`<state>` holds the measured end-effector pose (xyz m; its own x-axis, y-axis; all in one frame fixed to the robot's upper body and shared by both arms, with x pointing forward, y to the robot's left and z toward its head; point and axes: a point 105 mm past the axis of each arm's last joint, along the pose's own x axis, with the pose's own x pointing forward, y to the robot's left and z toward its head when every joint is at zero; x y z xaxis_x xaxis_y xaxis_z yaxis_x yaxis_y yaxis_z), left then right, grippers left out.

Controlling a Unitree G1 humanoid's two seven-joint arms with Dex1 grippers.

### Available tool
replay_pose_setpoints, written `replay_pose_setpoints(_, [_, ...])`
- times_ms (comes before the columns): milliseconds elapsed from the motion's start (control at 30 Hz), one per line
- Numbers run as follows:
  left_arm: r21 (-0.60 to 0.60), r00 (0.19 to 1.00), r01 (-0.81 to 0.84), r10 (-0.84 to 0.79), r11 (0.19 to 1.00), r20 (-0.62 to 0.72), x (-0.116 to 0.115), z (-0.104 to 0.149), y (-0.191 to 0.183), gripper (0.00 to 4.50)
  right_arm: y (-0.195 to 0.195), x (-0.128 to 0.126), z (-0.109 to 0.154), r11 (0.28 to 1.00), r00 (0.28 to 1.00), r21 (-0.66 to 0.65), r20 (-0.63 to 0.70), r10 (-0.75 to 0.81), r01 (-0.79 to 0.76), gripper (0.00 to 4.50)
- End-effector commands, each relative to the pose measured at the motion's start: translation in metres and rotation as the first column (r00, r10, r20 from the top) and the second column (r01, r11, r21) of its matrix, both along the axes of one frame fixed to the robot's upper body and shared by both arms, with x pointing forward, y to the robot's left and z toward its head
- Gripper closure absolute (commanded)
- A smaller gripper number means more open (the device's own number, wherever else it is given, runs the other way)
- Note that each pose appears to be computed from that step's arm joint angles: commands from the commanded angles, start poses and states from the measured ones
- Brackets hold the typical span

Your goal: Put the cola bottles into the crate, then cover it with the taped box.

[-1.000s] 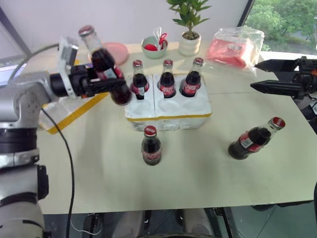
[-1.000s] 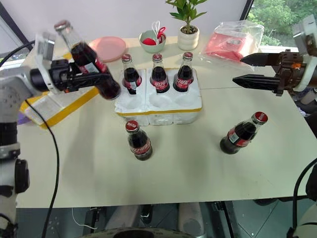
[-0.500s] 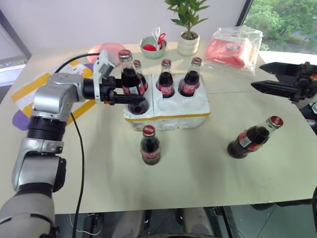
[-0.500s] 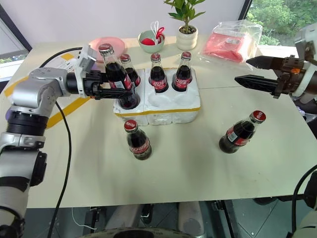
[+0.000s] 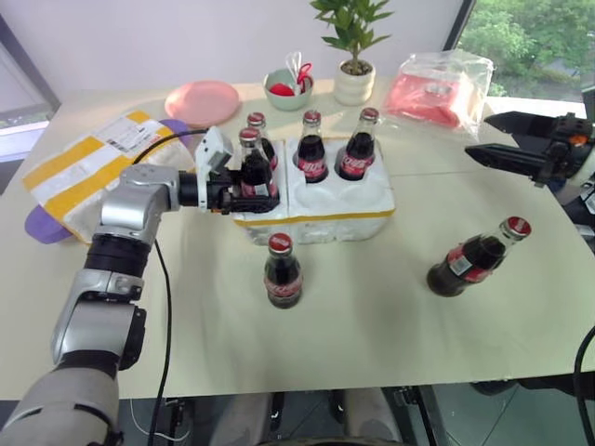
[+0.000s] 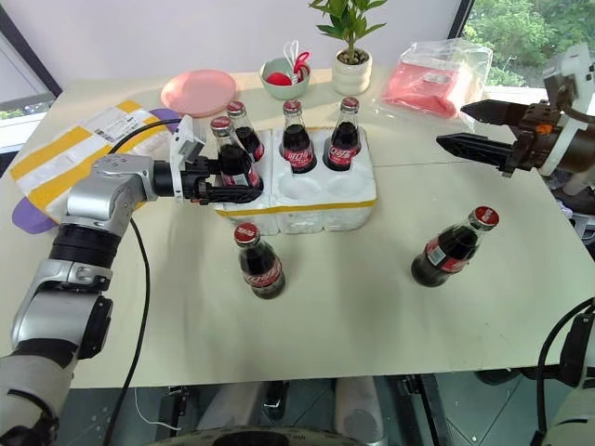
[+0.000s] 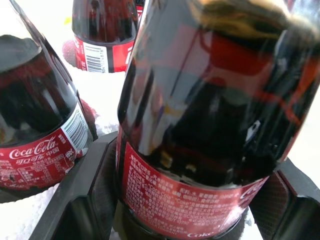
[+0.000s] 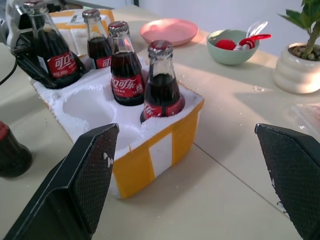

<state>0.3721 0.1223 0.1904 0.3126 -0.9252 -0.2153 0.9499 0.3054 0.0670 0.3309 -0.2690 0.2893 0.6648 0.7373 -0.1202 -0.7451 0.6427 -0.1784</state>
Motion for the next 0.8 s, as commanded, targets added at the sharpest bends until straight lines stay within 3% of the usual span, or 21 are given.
replay_pose_setpoints(33, [-0.003, 0.999, -0.031, 0.031, 1.0, 0.027, -0.003, 0.003, 0.01, 0.05, -0.003, 0.001, 0.014, 1.0, 0.999, -0.015, 0.053, -0.009, 0.01, 0.0])
replay_pose_setpoints(300, [-0.081, 0.995, -0.072, 0.077, 0.994, 0.058, -0.013, 0.028, 0.025, 0.05, -0.008, 0.009, 0.01, 0.999, 0.999, -0.026, 0.046, -0.024, 0.025, 0.0])
replay_pose_setpoints(433, [-0.145, 0.996, -0.067, 0.076, 0.987, 0.055, -0.038, 0.065, 0.046, 0.05, -0.012, 0.015, 0.01, 0.999, 0.999, -0.031, 0.04, -0.036, 0.037, 0.0])
replay_pose_setpoints(533, [-0.117, 0.998, -0.04, 0.045, 0.992, 0.04, -0.063, 0.073, 0.057, 0.05, -0.016, 0.018, 0.009, 0.998, 0.998, -0.037, 0.037, -0.043, 0.045, 0.0])
replay_pose_setpoints(600, [-0.06, 1.0, 0.01, -0.01, 0.998, 0.004, -0.087, 0.068, 0.06, 0.05, -0.018, 0.02, 0.007, 0.998, 0.998, -0.043, 0.029, -0.047, 0.048, 0.0])
replay_pose_setpoints(800, [0.078, 0.992, 0.113, -0.108, 0.99, -0.07, -0.132, 0.036, 0.051, 0.05, -0.02, 0.02, 0.001, 0.997, 1.0, -0.07, 0.005, -0.022, 0.023, 0.0])
